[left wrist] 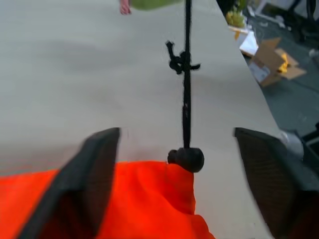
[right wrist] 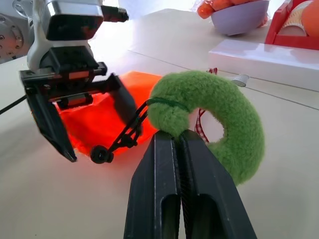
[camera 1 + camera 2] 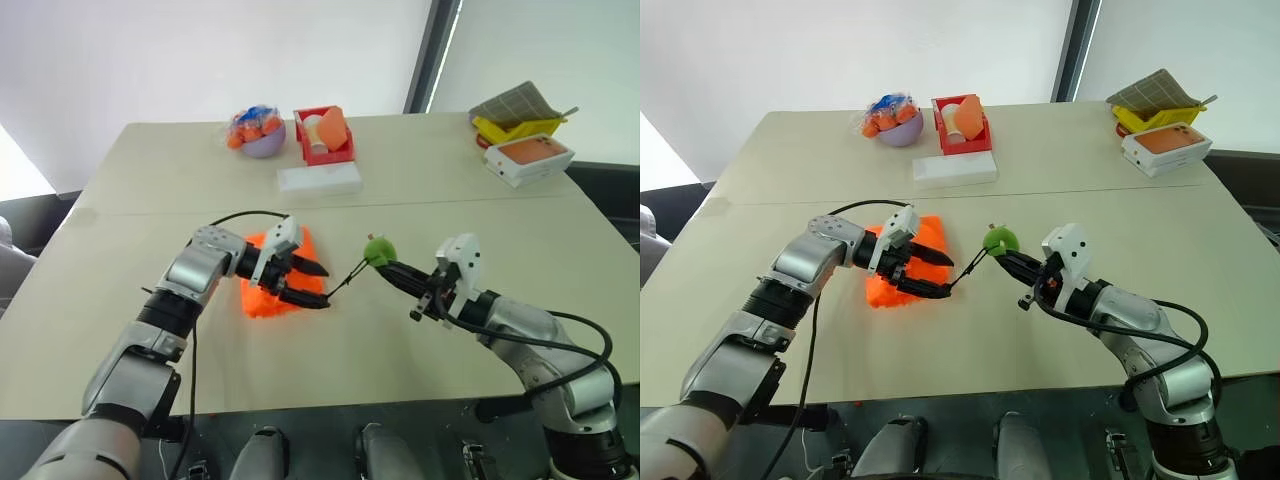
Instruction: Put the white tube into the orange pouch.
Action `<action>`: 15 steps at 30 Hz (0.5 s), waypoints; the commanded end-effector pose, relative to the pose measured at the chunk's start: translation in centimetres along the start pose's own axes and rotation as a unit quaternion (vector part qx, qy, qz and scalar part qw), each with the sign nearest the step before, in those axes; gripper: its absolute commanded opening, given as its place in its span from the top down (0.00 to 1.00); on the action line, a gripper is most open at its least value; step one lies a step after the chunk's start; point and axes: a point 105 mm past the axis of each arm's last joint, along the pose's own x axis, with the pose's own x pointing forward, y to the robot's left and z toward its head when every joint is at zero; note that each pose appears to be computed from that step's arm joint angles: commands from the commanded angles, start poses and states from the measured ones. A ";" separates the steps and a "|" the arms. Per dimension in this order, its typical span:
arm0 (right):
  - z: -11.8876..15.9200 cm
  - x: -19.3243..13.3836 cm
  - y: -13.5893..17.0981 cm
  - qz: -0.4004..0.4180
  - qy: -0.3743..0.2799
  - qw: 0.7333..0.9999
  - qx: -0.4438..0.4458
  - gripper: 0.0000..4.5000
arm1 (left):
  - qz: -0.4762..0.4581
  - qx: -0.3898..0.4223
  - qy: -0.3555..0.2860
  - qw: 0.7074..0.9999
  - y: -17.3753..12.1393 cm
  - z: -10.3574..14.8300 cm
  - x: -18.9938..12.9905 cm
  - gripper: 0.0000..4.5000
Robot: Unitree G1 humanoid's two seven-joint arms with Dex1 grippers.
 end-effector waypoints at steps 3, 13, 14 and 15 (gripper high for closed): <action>1.4 0.2 0.4 0.012 -0.026 0.999 -0.018 1.00 | 0.001 0.026 0.003 1.000 0.1 1.0 -0.9 0.01; 1.7 0.2 1.7 0.043 -0.032 0.998 -0.017 1.00 | -0.050 0.037 0.057 0.996 -1.2 -0.6 0.3 0.01; 1.7 0.2 1.7 0.043 -0.032 0.998 -0.018 1.00 | -0.050 0.037 0.058 0.996 -1.2 -0.6 0.4 0.01; 1.7 0.2 1.7 0.043 -0.032 0.998 -0.018 1.00 | -0.052 0.037 0.061 0.996 -1.2 -0.7 0.5 0.01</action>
